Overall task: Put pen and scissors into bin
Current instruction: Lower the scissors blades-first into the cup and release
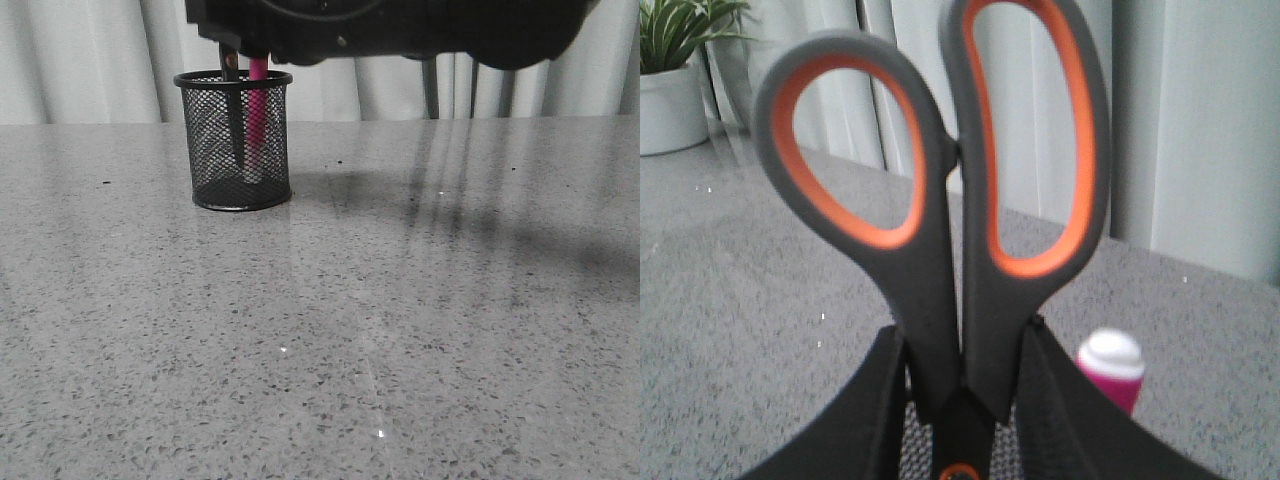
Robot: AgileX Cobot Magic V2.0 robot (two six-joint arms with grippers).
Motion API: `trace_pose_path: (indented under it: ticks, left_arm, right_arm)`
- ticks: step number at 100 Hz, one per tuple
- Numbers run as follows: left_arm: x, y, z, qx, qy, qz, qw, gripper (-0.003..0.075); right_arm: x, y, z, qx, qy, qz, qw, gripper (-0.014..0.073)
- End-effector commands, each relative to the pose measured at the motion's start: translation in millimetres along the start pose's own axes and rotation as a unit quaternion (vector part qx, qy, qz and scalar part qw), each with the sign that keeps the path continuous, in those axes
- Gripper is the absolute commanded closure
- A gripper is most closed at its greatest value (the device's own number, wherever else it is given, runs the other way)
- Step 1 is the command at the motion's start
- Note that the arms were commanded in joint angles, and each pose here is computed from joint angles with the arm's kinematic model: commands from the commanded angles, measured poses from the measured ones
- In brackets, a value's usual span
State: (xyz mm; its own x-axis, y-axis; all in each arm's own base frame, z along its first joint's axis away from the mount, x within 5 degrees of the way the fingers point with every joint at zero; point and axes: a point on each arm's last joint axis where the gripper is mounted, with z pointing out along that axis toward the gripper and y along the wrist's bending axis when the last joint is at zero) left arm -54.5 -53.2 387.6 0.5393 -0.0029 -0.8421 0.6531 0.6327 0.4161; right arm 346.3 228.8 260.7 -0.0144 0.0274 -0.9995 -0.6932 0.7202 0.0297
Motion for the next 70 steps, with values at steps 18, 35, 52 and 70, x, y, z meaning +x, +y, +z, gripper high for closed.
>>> trace_pose_path:
  ticks: [18, 35, 52, 70]
  left_arm:
    - [-6.7, 5.9, 2.5, -0.01, -0.018, -0.025, 0.999, 0.0701]
    - [-6.6, 5.3, 2.5, -0.006, -0.017, -0.024, 1.0, 0.0701]
    - [-6.5, 4.6, 2.5, -0.003, -0.016, -0.024, 1.0, 0.0701]
    - [-6.4, 4.4, 2.5, -0.001, -0.016, -0.024, 1.0, 0.0701]
  right_arm:
    - [-28.3, 2.7, -7.9, -0.01, -0.063, -0.009, 0.998, 0.067]
    - [-28.8, 2.9, -8.0, -0.011, -0.066, -0.009, 0.998, 0.054]
    - [-28.9, 2.9, -8.0, -0.011, -0.066, -0.009, 0.998, 0.0349]
    - [-31.8, 3.9, -8.5, -0.016, -0.083, -0.009, 0.996, 0.0416]
